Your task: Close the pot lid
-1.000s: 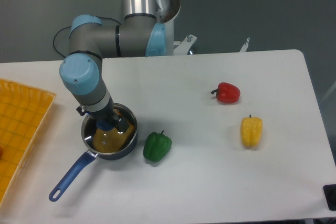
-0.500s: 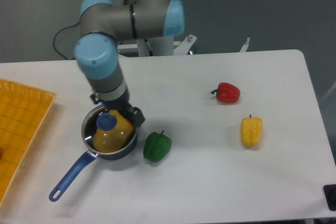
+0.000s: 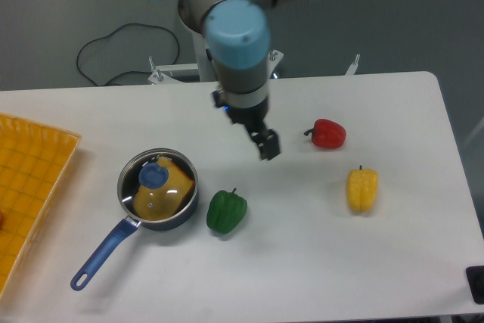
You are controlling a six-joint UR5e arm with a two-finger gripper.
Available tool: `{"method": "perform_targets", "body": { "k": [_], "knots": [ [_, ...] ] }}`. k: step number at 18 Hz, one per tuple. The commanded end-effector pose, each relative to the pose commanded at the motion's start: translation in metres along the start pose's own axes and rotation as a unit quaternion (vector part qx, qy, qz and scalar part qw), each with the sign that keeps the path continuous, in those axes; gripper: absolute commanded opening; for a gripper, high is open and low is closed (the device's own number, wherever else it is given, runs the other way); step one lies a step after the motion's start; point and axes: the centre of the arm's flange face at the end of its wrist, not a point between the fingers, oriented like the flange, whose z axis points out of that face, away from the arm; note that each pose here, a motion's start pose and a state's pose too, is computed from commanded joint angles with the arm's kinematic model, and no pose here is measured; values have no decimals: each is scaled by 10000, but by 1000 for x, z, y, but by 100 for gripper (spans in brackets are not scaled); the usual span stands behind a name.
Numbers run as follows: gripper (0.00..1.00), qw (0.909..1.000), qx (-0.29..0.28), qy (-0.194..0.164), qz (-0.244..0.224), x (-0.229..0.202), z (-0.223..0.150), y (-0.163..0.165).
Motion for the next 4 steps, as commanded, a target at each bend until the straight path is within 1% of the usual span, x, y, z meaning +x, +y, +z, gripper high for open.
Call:
{"method": "perform_targets", "body": {
  "k": [4],
  "knots": [
    [100,9999,-6,-34,111,-3,-4,35]
  ]
}}
